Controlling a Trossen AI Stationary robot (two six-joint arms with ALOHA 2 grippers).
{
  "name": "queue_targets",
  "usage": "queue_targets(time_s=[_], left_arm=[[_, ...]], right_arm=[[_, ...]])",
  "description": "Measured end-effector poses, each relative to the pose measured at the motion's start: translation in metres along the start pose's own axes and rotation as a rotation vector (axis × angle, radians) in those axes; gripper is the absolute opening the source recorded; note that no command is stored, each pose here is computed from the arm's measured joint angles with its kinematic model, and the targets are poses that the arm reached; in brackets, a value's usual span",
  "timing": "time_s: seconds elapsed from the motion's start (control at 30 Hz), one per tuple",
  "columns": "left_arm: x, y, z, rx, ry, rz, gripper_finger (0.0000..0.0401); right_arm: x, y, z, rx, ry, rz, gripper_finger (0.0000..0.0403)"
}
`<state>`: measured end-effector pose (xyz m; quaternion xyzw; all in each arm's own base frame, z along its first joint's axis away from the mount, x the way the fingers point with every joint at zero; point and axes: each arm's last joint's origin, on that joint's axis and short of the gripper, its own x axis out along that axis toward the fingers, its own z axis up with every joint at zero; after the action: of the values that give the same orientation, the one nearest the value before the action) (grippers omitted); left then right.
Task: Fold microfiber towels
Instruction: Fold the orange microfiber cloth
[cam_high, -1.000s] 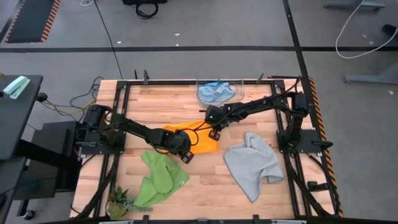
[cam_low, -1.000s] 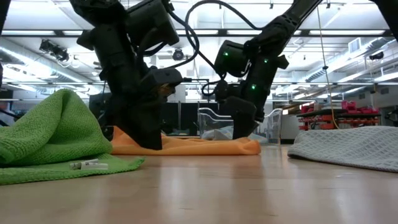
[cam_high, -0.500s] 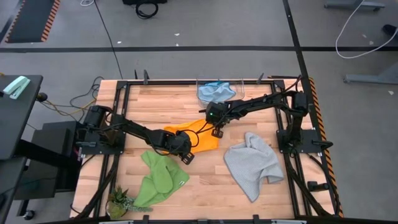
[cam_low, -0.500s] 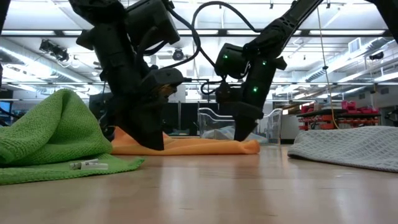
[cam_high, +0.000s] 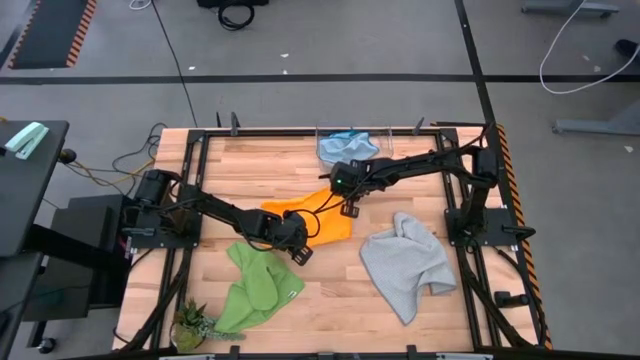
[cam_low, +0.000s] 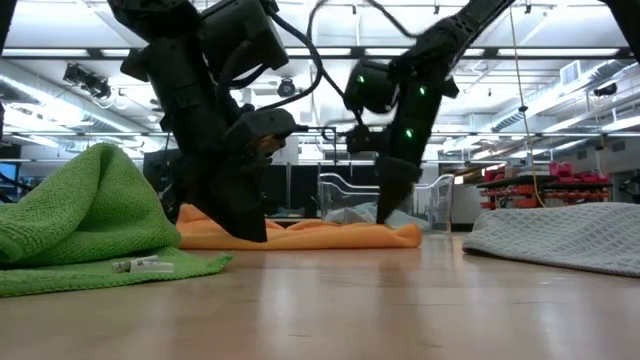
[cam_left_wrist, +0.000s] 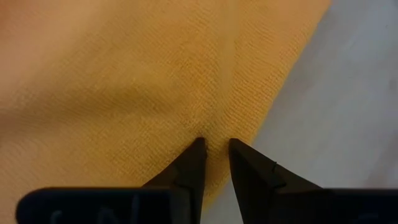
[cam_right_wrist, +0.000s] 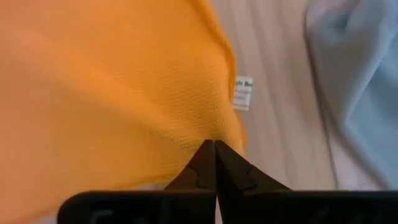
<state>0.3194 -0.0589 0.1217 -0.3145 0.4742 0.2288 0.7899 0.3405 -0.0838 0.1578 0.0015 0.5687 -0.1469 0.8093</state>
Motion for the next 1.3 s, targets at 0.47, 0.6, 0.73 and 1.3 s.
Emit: queue_targets(time_s=[0.47, 0.6, 0.73, 1.3], left_arm=[[-0.006, -0.004, 0.007, -0.022, -0.135, -0.01, 0.0082], [-0.014, -0.009, 0.014, -0.035, -0.221, -0.038, 0.0078], [-0.014, -0.009, 0.015, -0.017, -0.227, -0.037, 0.0081], [-0.018, -0.014, 0.02, -0.004, -0.273, -0.089, 0.0083]], right_arm=[[-0.064, 0.009, 0.025, 0.198, -0.031, 0.261, 0.0037], [-0.073, 0.006, 0.003, 0.282, -0.038, 0.267, 0.0053], [-0.075, 0.002, -0.029, 0.438, -0.076, 0.276, 0.0079], [-0.034, 0.012, -0.102, 0.965, -0.141, 0.395, 0.0216]])
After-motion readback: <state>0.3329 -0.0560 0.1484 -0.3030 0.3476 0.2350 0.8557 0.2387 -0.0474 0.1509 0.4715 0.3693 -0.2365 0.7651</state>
